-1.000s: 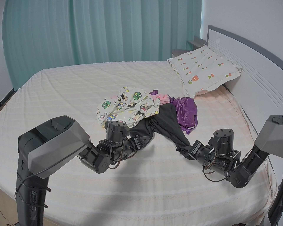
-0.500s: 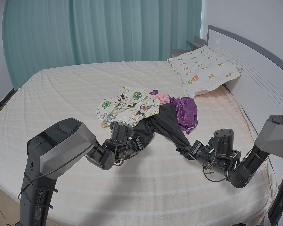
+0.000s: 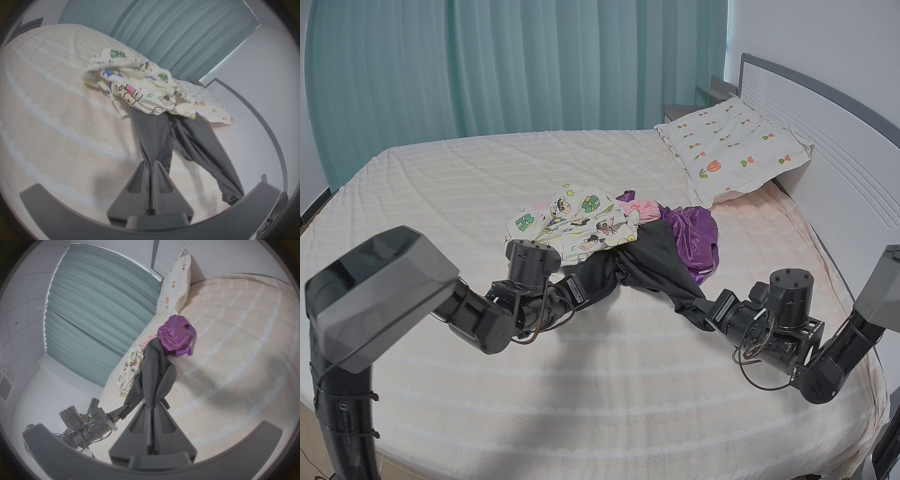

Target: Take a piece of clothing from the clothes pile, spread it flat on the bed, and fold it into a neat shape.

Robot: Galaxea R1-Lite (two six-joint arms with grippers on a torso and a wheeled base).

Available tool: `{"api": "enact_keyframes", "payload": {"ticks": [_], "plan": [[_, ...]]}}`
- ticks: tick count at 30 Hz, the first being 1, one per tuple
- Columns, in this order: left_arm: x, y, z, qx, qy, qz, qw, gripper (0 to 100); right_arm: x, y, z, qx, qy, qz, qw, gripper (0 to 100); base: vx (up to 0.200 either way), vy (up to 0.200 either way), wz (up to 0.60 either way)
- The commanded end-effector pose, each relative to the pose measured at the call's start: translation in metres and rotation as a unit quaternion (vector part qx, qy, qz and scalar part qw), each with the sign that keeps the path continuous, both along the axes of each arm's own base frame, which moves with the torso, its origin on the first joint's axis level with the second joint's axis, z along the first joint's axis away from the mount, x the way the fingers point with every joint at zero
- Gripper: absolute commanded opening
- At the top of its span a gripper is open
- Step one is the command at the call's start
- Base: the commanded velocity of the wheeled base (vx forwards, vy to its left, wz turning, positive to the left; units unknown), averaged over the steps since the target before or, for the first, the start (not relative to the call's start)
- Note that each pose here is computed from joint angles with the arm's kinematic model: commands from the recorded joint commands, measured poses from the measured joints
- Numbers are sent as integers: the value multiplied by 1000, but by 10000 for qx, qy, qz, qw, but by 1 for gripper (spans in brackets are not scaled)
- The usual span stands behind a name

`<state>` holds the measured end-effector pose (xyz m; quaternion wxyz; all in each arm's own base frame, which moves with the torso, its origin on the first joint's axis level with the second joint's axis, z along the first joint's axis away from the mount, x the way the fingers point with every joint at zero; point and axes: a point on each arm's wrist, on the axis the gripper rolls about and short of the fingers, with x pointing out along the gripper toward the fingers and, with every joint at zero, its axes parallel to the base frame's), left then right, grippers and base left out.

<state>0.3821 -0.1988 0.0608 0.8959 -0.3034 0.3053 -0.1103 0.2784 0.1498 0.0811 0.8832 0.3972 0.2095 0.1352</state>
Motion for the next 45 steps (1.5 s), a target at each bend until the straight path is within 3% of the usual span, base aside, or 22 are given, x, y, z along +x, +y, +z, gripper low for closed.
{"api": "enact_keyframes", "payload": {"ticks": [1,4,7,11,14,19,22,23,24,25,27,30,37,45], "plan": [[-69,30,92,-458,-665,-79,9967,0,-44,-10,57,470,-794,530,9943,0,0,0,0],[-96,41,123,-650,-995,-132,9928,0,-63,-17,78,662,-1122,713,9889,0,0,0,0],[-129,52,159,-931,-1480,-243,9843,0,-89,-27,112,865,-1756,1030,9752,0,0,0,0],[-155,59,190,-1160,-1952,-348,9732,0,-107,-38,143,1056,-2441,1287,9554,0,0,0,0],[-176,71,217,-1384,-2388,-351,9605,0,-119,-46,177,1307,-3095,1320,9326,0,0,0,0],[-203,91,246,-1610,-2946,-296,9415,0,-131,-54,204,1432,-3648,1373,9097,0,0,0,0],[-213,98,252,-1596,-3100,-300,9368,0,-127,-54,198,1338,-3542,1448,9141,0,0,0,0],[-214,99,251,-1569,-3098,-303,9373,0,-126,-54,196,1317,-3503,1462,9157,0,0,0,0],[-214,99,246,-1426,-3026,-298,9419,0,-121,-52,187,1216,-3313,1524,9232,0,0,0,0],[-214,99,246,-1426,-3026,-298,9419,0,-121,-52,187,1216,-3313,1524,9232,0,0,0,0],[-214,100,226,-1193,-2695,-297,9551,0,-113,-48,165,1044,-2890,1614,9378,0,0,0,0],[-213,99,199,-990,-2311,-342,9673,0,-105,-42,146,919,-2512,1664,9491,0,0,0,0],[-212,98,164,-734,-1745,-388,9812,0,-93,-36,118,722,-1981,1674,9631,0,0,0,0],[-216,98,146,-665,-1432,-420,9866,0,-91,-34,106,651,-1729,1659,9687,0,-100,0,0]]}}
